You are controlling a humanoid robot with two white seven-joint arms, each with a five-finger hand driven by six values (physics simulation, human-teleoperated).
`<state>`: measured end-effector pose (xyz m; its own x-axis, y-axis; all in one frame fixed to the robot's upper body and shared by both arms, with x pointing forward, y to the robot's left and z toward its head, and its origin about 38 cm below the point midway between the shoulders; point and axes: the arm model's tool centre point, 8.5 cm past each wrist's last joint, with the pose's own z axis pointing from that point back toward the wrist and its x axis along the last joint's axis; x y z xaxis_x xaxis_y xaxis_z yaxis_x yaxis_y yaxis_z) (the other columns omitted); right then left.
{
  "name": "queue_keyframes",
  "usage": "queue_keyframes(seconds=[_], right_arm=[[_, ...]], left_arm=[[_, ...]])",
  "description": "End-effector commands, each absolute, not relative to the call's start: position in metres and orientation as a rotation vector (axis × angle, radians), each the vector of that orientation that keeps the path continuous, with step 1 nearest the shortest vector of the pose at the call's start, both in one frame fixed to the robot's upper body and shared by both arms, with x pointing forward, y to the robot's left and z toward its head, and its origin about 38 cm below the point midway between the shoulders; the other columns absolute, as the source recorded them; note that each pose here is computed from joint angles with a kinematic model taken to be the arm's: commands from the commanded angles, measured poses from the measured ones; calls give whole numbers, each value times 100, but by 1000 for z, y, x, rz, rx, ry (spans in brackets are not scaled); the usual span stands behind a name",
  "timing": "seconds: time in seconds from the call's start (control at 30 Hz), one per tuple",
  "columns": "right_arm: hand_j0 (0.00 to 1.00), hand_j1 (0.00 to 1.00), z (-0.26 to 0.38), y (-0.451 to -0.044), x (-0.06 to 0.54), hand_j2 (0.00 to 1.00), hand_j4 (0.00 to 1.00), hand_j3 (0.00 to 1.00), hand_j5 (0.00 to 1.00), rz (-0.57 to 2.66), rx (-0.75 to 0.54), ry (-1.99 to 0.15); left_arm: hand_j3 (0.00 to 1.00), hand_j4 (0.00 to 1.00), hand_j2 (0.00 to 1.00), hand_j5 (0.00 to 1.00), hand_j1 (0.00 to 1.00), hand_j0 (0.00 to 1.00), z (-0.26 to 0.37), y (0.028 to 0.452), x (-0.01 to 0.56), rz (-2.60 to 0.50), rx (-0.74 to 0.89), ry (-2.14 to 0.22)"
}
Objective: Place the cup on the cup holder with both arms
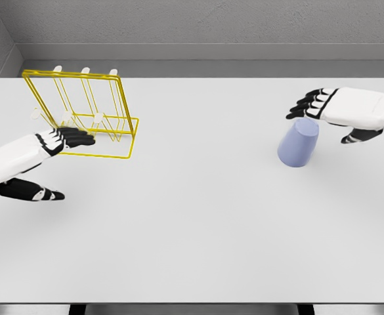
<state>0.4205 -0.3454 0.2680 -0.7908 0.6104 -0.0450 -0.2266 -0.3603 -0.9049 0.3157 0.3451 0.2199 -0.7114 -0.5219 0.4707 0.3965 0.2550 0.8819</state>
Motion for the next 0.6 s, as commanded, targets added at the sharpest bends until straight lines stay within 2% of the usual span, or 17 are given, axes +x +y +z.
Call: queue_keyframes(seconds=[0.0, 0.2, 0.3, 0.57], right_arm=[[100, 100, 257, -346, 429, 100, 100, 100, 100, 2162, -485, -1309], [100, 100, 244, -336, 447, 100, 100, 100, 100, 2142, -471, -1304], [100, 100, 237, -330, 447, 100, 100, 100, 100, 2154, -448, -1301], [100, 100, 212, -322, 456, 100, 100, 100, 100, 2167, -419, -1244]], left_arm=[[100, 100, 100, 100, 100, 100, 201, 336, 309, -1427, -30, -1777], [100, 100, 100, 100, 100, 100, 162, 320, 290, -1194, -276, -1705], [100, 100, 100, 100, 100, 100, 145, 311, 280, -1173, -337, -1664], [100, 100, 100, 100, 100, 100, 145, 281, 289, -1034, -430, -1766]])
